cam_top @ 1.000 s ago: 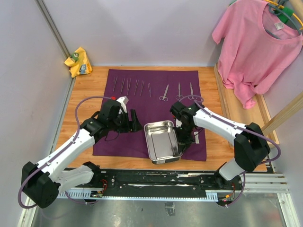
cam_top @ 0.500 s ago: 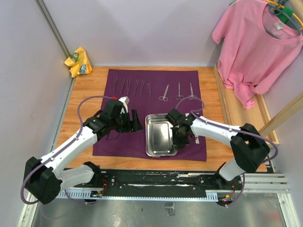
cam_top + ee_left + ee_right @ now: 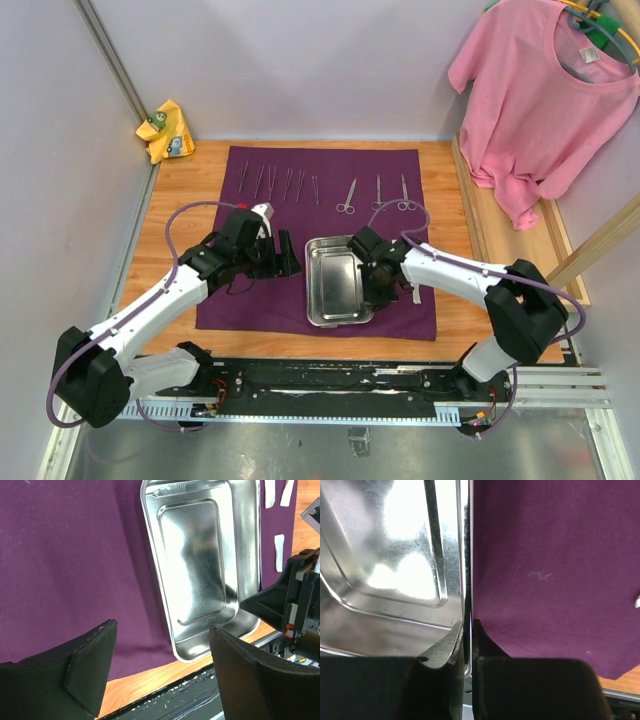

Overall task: Open and lay out the surgical kit
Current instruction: Adjust the container in the surgical kit.

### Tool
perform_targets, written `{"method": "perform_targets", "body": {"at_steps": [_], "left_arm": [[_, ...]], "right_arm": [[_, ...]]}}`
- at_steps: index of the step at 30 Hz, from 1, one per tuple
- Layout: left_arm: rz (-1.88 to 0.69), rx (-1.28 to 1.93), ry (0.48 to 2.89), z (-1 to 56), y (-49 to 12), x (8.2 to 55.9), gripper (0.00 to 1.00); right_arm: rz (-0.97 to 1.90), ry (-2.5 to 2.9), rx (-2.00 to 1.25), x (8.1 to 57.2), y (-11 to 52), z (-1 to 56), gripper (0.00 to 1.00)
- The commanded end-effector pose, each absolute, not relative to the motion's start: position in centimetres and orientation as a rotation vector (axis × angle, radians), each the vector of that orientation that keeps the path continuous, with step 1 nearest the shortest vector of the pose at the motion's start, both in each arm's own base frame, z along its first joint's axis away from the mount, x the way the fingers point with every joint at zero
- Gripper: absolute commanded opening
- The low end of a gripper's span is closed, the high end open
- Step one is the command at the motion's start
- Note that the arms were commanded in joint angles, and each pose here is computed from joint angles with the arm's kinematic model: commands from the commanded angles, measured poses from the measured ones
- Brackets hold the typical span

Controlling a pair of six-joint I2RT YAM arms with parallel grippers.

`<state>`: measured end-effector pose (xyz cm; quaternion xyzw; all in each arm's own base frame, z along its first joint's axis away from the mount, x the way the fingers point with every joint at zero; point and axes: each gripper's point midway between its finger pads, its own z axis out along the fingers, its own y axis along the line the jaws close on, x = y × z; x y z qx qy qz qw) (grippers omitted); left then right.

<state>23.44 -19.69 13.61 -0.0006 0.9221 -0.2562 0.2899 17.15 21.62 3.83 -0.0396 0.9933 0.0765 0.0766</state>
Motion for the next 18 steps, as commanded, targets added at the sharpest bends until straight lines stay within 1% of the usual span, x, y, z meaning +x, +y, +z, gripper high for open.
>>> {"method": "perform_targets", "body": {"at_steps": [1,7,11,14,16,18], "left_arm": [[-0.705,-0.013,2.387,15.3,-19.9,24.6,0.78],[-0.704,0.002,2.388,15.4,-19.9,24.5,0.78],[-0.682,0.007,2.383,15.8,-19.6,24.5,0.79],[-0.687,0.001,2.382,15.8,-19.6,24.5,0.79],[-0.699,-0.004,2.381,15.6,-19.8,24.5,0.79],[-0.706,-0.001,2.391,15.4,-19.9,24.4,0.78]], "right_arm": [[0.201,2.882,-0.197,18.2,21.1,6.1,0.01],[0.235,2.736,-0.17,19.6,21.1,6.0,0.01],[0.251,2.647,-0.171,19.3,21.4,6.4,0.01],[0.208,2.606,-0.178,19.5,21.1,6.3,0.01],[0.111,2.644,-0.194,19.8,20.6,5.2,0.01],[0.065,2.663,-0.241,19.7,21.1,5.5,0.01]]}}
